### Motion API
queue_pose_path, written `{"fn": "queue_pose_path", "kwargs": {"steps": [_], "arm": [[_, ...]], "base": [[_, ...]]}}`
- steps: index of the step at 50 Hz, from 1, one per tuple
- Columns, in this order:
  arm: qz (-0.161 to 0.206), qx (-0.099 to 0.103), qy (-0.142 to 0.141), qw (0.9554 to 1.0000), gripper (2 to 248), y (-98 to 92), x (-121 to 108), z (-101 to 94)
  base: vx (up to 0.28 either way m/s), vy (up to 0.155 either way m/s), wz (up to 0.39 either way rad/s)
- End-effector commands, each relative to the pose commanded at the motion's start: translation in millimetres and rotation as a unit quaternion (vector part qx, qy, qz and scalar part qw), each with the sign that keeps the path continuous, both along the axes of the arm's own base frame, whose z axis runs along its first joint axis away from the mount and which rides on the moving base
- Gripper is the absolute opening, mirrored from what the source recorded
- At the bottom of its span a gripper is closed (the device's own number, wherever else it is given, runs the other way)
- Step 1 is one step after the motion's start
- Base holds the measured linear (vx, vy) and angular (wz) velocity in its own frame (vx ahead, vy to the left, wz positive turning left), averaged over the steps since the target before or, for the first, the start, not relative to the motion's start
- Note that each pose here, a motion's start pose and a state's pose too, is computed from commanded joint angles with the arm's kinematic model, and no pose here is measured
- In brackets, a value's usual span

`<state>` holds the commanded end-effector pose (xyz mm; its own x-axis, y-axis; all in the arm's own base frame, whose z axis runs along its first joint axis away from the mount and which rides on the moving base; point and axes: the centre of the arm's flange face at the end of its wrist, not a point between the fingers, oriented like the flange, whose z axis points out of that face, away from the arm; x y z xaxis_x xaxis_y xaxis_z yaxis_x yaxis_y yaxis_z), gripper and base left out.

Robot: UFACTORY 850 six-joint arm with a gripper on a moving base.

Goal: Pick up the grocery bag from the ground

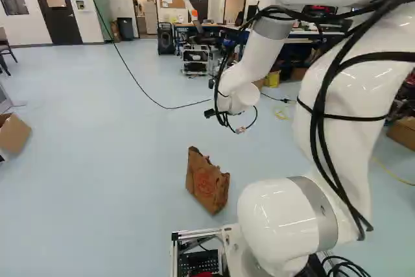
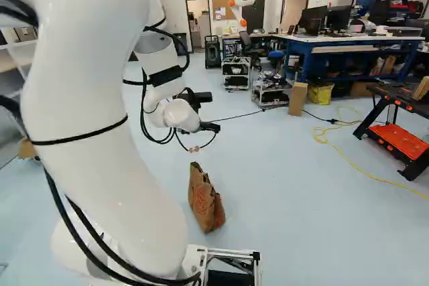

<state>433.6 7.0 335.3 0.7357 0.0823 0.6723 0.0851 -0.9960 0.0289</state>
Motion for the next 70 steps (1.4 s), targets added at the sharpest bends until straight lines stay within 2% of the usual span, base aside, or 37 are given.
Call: {"fn": "queue_pose_path", "kwargs": {"steps": [16,33,41,56,64,70], "arm": [[0.023,-0.017,0.065,0.9975,247,3.5,40,-10.9],[0.037,-0.039,0.145,0.9879,247,3.2,76,-22.4],[0.045,-0.05,0.181,0.9811,247,5.3,98,-38.1],[0.067,-0.072,0.237,0.9665,247,13.4,137,-80.8],[0.081,-0.086,0.267,0.9564,247,17.8,151,-104.1],[0.09,-0.098,0.293,0.947,247,19.1,156,-121.6]], "base": [[0.0,0.0,0.0],[0.0,0.0,0.0],[0.0,0.0,0.0],[0.0,0.0,0.0],[0.0,0.0,0.0],[0.0,0.0,0.0]]}}
